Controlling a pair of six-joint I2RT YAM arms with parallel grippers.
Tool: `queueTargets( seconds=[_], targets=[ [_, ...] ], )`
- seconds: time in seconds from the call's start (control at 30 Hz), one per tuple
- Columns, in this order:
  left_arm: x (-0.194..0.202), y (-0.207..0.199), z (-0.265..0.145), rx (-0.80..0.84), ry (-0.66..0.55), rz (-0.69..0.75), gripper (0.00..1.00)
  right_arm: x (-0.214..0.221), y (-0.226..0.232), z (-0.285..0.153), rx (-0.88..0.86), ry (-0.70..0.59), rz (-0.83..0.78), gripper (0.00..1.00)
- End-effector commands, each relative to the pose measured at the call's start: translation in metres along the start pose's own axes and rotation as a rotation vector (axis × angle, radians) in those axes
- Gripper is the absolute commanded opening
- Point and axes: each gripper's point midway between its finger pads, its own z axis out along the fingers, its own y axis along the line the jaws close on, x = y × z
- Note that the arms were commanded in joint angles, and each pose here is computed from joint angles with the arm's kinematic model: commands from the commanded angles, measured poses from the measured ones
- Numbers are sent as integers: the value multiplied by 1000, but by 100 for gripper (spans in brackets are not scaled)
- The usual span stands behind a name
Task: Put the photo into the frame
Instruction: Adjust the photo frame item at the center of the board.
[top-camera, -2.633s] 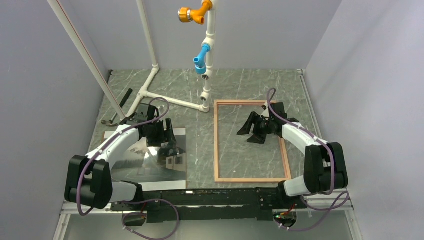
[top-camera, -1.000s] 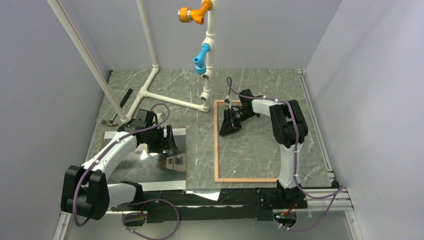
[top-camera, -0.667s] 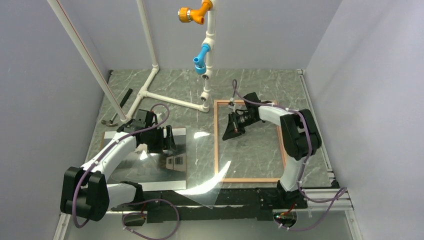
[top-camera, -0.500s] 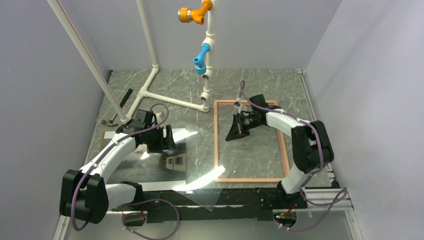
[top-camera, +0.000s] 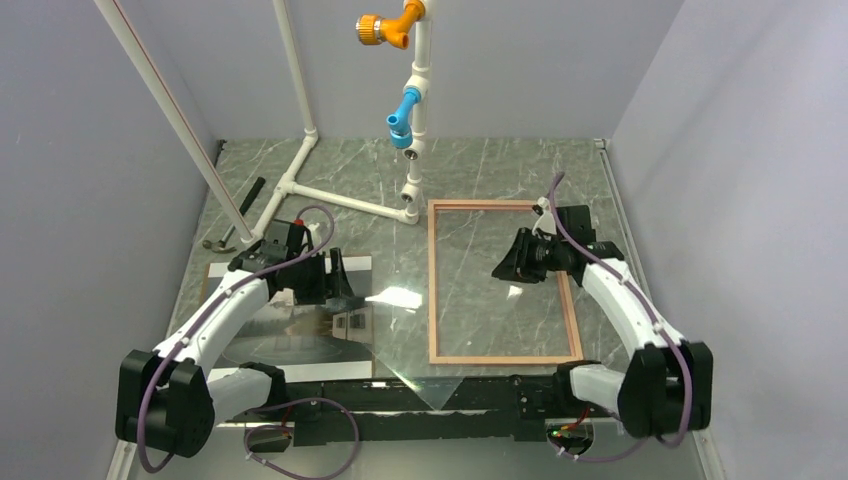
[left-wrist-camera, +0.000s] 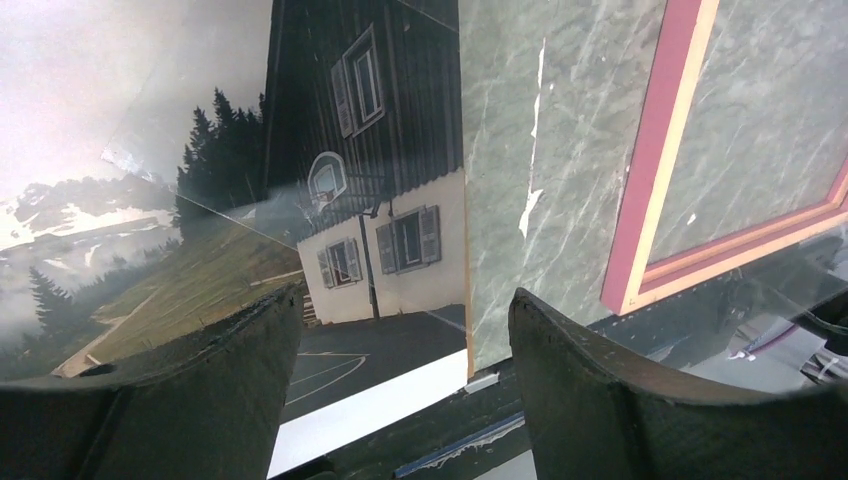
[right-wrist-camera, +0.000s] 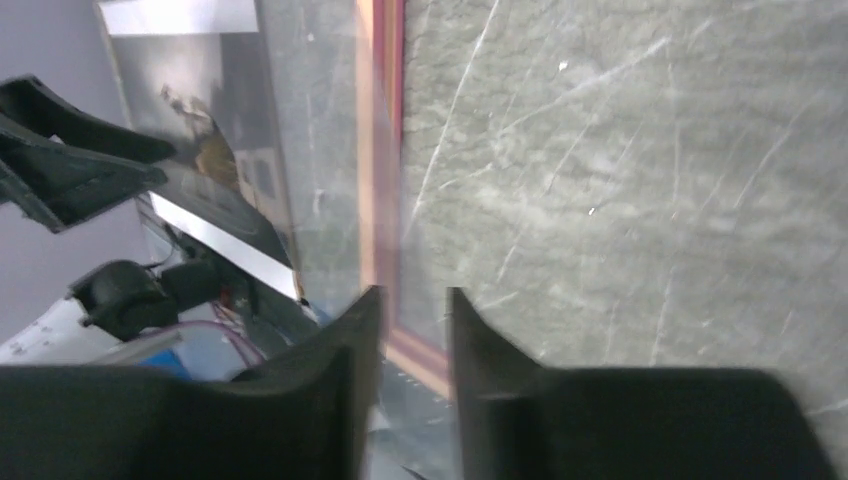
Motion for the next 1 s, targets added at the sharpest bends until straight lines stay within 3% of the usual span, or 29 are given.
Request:
queueTargets(
  seconds=[0.0, 0.1, 0.23, 0.47, 0.67, 0.97],
  targets=[
    [-10, -3, -7, -16, -55, -31, 79, 22, -3, -21, 57, 3, 19, 48],
    [-7, 2, -4, -39, -57, -63, 80, 31, 0, -29, 56, 15, 4, 79],
    [1, 10, -2, -69, -56, -103, 81, 22, -9, -33, 118, -16, -28, 92],
    [24, 20, 6, -80, -16, -164, 81, -26, 4, -9, 57, -68, -45, 93],
    [48, 21, 16, -41, 24, -225, 81, -62, 22, 31, 7, -8, -100, 92],
    [56, 20, 28, -6, 37, -264, 80, -37, 34, 114, 7, 217, -169, 90]
  ],
)
